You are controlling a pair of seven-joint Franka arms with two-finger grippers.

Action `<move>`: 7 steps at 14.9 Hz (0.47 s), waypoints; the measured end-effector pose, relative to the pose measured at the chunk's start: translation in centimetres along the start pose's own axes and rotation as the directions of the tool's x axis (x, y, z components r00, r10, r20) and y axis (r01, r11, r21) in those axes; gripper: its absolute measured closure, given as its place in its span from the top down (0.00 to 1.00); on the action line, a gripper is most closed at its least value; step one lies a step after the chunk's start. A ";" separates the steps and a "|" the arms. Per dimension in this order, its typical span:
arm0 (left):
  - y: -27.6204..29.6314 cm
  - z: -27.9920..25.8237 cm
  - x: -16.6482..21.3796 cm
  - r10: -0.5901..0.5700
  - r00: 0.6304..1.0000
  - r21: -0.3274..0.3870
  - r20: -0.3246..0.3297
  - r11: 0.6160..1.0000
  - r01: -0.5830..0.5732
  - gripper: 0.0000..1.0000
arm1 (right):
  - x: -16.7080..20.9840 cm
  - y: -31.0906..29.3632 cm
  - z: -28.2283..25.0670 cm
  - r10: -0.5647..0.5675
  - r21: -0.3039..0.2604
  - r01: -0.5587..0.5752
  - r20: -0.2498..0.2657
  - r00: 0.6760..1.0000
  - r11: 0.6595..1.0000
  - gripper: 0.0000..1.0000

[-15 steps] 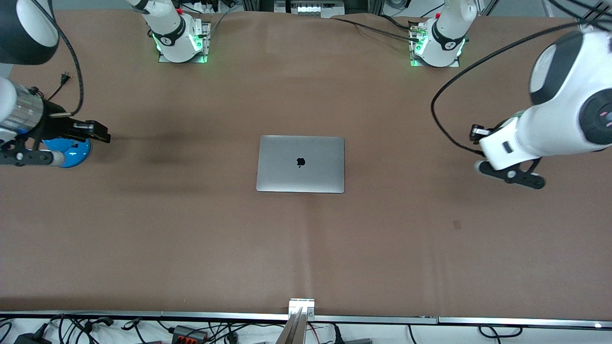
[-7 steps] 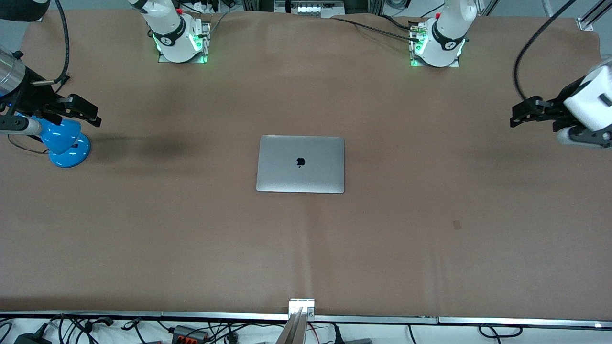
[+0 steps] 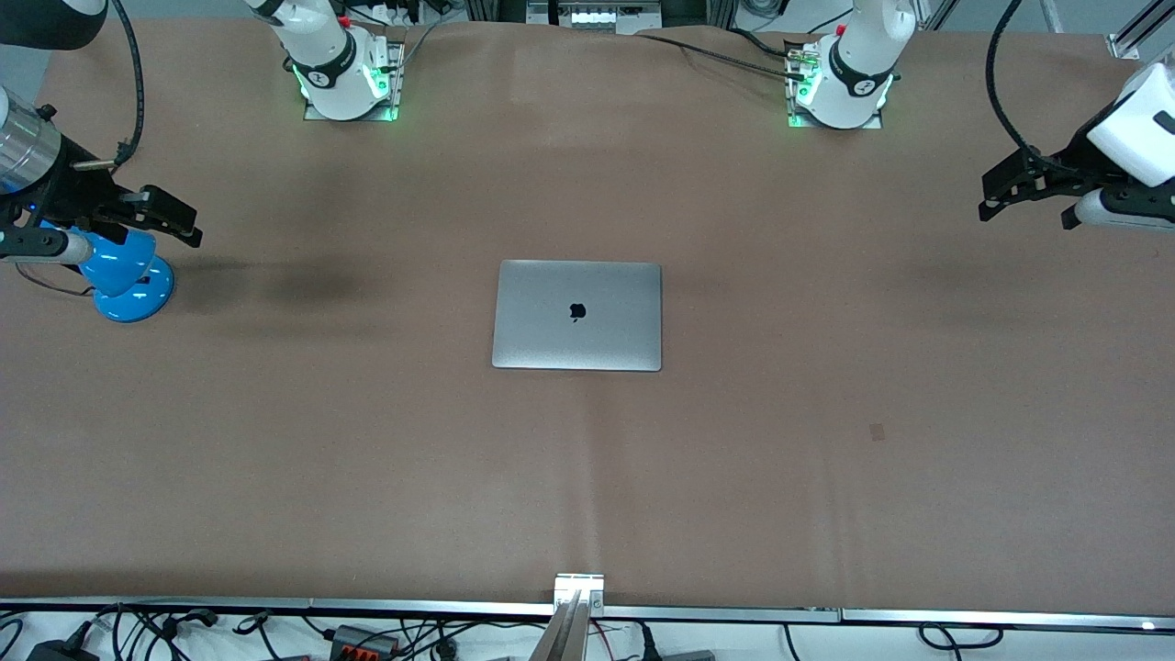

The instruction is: Close laptop with both arms from behind

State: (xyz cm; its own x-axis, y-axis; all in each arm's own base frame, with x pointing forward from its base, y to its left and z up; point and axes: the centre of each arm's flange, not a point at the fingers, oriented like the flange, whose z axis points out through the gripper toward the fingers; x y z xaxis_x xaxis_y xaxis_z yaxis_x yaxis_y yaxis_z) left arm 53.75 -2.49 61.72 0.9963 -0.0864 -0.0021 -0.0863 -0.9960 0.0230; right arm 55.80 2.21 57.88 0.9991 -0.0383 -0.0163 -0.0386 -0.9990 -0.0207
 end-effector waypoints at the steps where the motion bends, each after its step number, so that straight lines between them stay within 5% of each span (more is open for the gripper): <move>1: -0.1 0.2 0.1 -0.001 1.000 0.000 0.003 1.000 0.001 1.00 | 0.0 -0.2 0.1 -0.004 0.000 0.004 0.001 1.000 1.000 1.00; 7: -0.3 0.3 0.0 -0.043 0.999 0.001 0.016 0.999 0.043 1.00 | 1.1 -1.3 0.5 -0.026 0.007 0.026 0.006 1.000 1.000 1.00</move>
State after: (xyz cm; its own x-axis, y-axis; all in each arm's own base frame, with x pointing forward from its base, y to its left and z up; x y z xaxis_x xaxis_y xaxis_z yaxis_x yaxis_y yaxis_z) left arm 53.75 -2.23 61.38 0.9988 -0.0440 -0.0196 -0.0436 -0.9988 0.0215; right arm 56.98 3.51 57.34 0.9997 -0.0124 -0.0221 -0.0130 -0.9995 -0.0277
